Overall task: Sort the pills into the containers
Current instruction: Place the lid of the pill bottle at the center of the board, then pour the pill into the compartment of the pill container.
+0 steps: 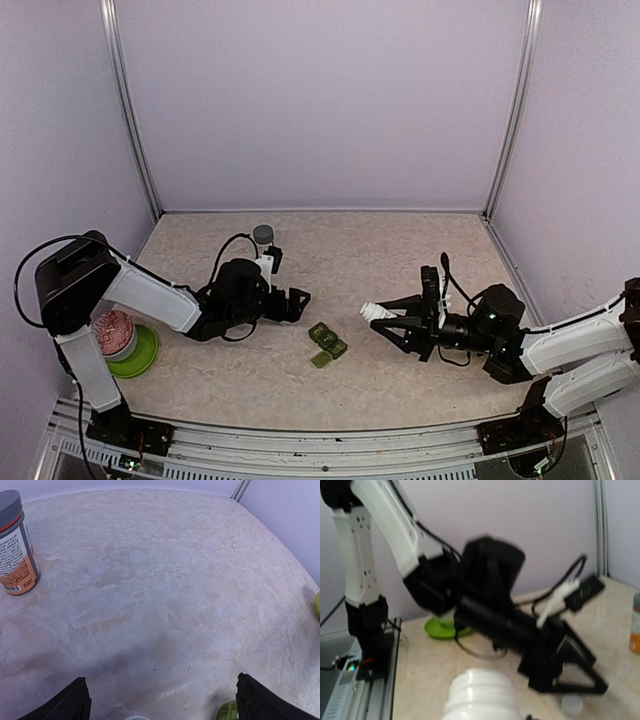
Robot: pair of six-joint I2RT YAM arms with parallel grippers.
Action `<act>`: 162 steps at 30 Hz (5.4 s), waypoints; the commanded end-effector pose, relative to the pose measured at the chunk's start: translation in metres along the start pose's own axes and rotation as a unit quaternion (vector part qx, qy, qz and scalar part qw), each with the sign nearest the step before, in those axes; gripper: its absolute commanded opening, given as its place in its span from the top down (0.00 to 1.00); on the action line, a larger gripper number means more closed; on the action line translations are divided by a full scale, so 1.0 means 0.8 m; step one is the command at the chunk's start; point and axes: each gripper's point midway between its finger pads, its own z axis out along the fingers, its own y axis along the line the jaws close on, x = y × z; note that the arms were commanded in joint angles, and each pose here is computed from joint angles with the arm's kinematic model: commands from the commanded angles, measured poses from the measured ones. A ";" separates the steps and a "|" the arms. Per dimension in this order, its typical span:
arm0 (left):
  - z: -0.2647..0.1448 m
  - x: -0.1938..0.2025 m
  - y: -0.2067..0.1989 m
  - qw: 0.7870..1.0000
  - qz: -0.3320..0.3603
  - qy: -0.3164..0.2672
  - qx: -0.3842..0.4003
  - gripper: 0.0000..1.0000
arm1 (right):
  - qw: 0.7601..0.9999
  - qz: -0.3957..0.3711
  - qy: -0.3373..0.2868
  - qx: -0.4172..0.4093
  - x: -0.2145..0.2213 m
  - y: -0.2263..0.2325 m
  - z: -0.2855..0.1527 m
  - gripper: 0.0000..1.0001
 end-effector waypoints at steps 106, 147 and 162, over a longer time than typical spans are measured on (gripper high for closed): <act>0.010 0.033 -0.083 0.985 0.074 0.010 0.154 0.01 | 0.971 0.131 0.165 0.115 0.201 -0.091 0.035 1.00; 0.012 0.034 -0.084 0.985 0.076 0.012 0.153 0.01 | 0.963 0.113 0.213 0.122 0.203 -0.079 0.044 1.00; 0.012 0.034 -0.083 0.985 0.076 0.013 0.151 0.01 | 0.960 0.100 0.232 0.123 0.203 -0.074 0.049 1.00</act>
